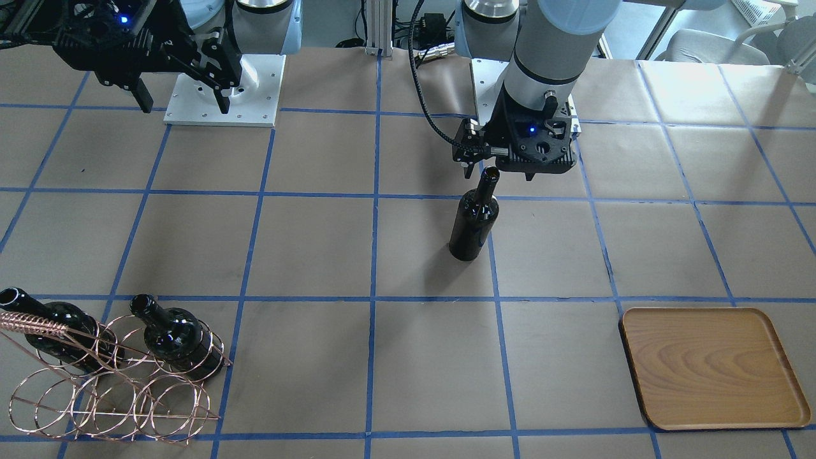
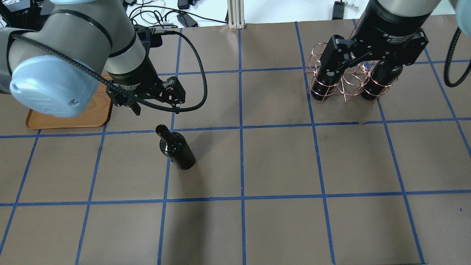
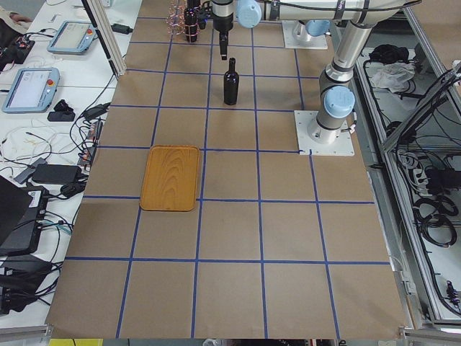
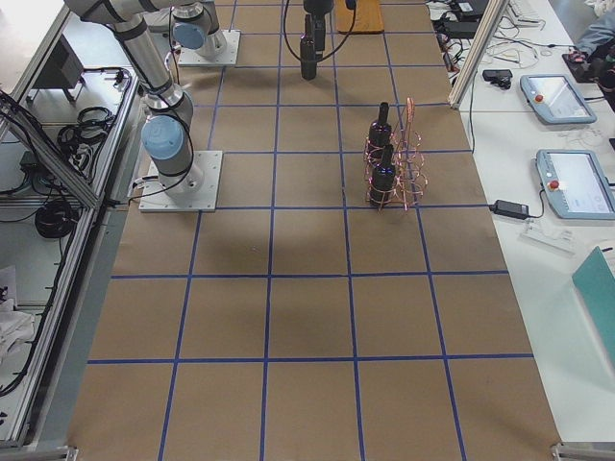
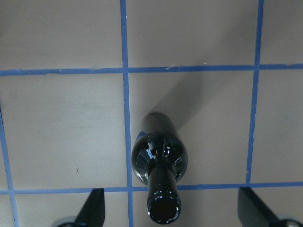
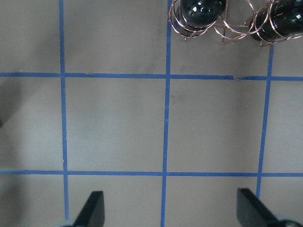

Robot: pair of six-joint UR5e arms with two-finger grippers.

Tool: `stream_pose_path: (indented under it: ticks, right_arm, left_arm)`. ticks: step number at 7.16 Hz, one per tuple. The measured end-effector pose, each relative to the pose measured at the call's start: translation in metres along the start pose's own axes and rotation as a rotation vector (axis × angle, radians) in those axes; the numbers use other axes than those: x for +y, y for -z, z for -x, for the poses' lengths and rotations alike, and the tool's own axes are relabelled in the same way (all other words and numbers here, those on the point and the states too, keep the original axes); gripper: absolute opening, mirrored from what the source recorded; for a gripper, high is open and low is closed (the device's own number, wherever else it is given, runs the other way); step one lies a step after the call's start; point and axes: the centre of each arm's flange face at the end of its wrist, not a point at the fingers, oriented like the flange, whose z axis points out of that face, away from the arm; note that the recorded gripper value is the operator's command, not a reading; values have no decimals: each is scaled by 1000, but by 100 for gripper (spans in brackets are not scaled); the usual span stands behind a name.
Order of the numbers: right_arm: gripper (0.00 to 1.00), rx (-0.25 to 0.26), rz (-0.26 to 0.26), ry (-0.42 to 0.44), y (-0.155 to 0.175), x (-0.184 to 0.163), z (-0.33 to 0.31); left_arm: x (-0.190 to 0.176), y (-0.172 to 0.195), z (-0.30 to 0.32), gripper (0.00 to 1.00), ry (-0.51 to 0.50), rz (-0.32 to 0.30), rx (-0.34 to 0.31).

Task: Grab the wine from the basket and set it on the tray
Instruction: 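Lower the left gripper around the bottle neck and close it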

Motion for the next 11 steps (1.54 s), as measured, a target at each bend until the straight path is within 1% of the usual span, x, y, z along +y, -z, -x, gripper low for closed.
stream_pose_path:
  ticks: [2, 3, 4, 5, 6, 7, 9, 11]
  right_arm:
    - [100, -5, -21, 0, 1, -1, -2]
    - [100, -6, -41, 4, 3, -3, -2]
    - [100, -6, -73, 3, 5, -8, -2]
    - [100, -2, -106, 2, 7, -12, -2]
    - [100, 0, -124, 3, 9, -14, -3]
    - [100, 1, -130, 4, 10, -15, -3]
    - [100, 2, -129, 4, 9, -15, -3]
    - [100, 2, -126, 3, 9, -15, -3]
  left_arm:
    - [11, -29, -1, 100, -6, 61, -7]
    - [16, -41, 0, 100, -7, 86, -11]
    - [19, -47, 0, 95, -9, 98, -11]
    - [21, -49, 0, 87, -12, 102, -11]
    - [21, -50, 1, 66, -13, 103, -12]
    - [20, -50, 2, 63, -14, 105, -12]
    - [18, -52, 3, 49, -12, 107, -11]
    - [15, -53, 3, 0, -10, 108, -11]
